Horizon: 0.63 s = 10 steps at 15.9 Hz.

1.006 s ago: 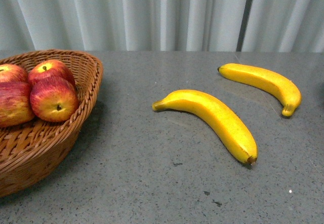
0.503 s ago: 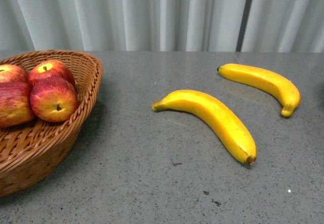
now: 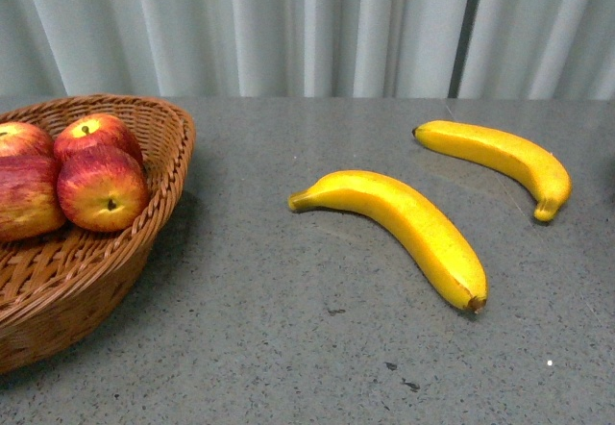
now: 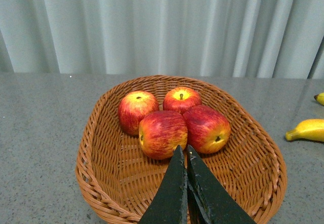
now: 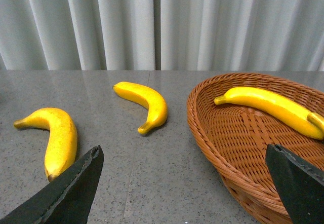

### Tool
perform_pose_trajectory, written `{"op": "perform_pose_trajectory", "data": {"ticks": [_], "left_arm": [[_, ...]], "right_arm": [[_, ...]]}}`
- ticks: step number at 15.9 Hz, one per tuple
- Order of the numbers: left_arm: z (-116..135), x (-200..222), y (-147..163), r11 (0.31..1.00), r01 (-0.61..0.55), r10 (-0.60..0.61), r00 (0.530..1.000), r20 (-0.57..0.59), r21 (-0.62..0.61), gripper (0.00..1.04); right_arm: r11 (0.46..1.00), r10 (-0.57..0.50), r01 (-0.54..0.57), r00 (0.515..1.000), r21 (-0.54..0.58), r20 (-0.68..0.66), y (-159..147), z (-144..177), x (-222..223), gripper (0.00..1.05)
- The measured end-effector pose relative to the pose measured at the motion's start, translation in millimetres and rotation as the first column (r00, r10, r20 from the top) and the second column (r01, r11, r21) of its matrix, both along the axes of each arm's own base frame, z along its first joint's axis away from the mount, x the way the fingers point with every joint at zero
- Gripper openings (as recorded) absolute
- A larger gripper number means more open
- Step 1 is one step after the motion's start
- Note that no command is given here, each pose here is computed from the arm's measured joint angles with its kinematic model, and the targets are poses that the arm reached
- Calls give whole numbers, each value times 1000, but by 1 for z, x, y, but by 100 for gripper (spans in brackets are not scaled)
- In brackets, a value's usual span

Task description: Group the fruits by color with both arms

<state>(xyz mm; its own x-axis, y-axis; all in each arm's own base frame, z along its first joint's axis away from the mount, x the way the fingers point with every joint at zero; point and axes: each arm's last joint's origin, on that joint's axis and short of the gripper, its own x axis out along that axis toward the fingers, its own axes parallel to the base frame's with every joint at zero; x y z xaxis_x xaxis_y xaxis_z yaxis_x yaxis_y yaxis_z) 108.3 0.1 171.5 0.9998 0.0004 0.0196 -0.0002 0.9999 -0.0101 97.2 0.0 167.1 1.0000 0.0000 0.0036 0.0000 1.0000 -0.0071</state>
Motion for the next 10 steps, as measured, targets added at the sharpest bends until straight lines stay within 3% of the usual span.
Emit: {"op": "perform_pose_trajectory", "data": {"ticks": [2,3,10], "left_arm": [[-7,-8,0,1000,1,-1,998,-64,0,2],[-2,-11,0,1000,1,-1,1000,1,0,2],[-4,-11,0,1000,0,0,1000,-19,0,2]], "right_arm": [[1000,0,0,1000,0,0,0,0,0,98],[1000,0,0,1000,0,0,0,0,0,98],[1000,0,0,1000,0,0,0,0,0,98]]}}
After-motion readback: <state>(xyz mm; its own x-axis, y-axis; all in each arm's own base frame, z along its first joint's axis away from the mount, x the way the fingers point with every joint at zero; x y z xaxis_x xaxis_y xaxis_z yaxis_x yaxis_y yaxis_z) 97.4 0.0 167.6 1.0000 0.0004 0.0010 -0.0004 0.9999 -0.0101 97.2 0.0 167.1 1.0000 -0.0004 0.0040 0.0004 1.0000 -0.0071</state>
